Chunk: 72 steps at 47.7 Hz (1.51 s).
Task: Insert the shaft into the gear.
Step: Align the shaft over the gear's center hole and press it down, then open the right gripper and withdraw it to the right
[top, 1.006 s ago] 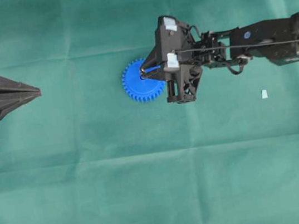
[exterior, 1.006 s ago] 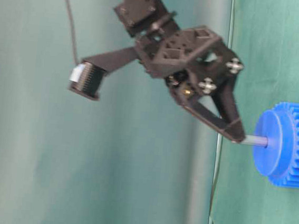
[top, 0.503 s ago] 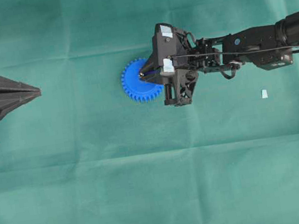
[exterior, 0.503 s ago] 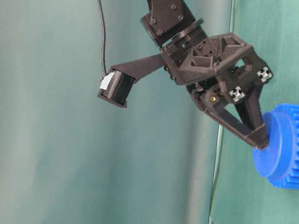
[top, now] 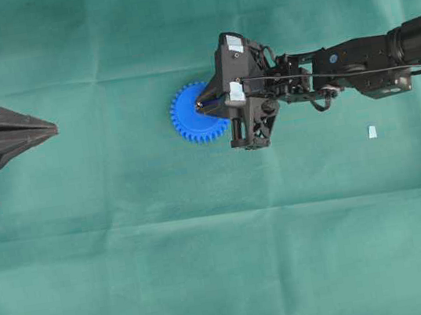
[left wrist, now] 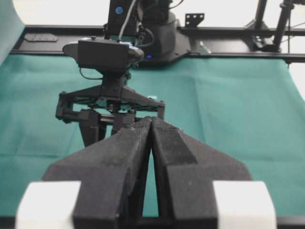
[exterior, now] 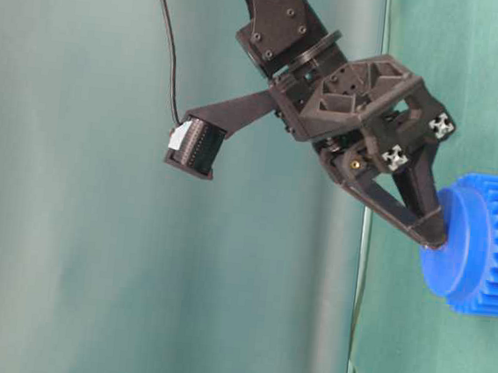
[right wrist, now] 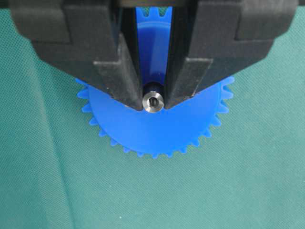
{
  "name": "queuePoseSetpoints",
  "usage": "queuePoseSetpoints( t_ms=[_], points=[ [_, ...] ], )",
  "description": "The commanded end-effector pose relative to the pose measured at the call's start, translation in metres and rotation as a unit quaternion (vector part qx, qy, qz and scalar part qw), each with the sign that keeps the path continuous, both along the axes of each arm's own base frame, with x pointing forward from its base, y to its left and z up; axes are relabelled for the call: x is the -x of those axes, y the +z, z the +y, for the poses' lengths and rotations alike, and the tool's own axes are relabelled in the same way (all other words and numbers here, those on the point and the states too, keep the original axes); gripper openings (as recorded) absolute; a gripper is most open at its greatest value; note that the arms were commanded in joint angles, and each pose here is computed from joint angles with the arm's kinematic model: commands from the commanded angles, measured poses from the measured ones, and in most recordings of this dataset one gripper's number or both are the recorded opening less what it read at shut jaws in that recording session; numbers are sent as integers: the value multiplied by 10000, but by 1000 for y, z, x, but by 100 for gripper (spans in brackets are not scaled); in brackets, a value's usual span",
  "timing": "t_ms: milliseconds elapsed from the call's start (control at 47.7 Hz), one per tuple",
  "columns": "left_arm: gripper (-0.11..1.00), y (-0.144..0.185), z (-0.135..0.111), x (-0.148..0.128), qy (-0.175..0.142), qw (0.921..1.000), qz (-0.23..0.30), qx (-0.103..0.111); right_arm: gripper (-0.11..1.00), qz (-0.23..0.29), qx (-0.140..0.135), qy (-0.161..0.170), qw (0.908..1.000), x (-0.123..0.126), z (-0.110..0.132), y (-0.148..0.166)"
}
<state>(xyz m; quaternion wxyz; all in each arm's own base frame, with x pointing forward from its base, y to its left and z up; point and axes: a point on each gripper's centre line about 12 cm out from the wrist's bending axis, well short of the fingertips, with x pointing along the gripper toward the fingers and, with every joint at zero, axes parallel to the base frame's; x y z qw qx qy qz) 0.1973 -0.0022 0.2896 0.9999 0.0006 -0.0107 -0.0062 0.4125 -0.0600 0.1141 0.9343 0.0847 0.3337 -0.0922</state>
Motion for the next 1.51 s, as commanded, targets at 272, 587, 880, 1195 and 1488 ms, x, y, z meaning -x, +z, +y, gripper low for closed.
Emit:
queuePoseSetpoints(
  t_ms=[272, 587, 880, 1195, 1488],
  points=[
    [0, 10, -1, -2, -19, 9999, -130, -6, 90, -24, -59, -73, 10000, -1, -2, 4],
    [0, 10, -1, -2, -19, 9999, -130, -6, 95, -47, -53, -65, 10000, -2, -2, 10],
    [0, 10, -1, -2, -19, 9999, -130, -6, 96, -353, 32, 6, 9994, 7, 0, 62],
    [0, 11, -1, -2, -19, 9999, -138, 2, 95, -690, 107, 38, 9976, 21, 3, 104],
    [0, 12, -1, -2, -21, 9998, -168, 40, 95, -1043, 176, 68, 9944, 44, 7, 135]
  ],
)
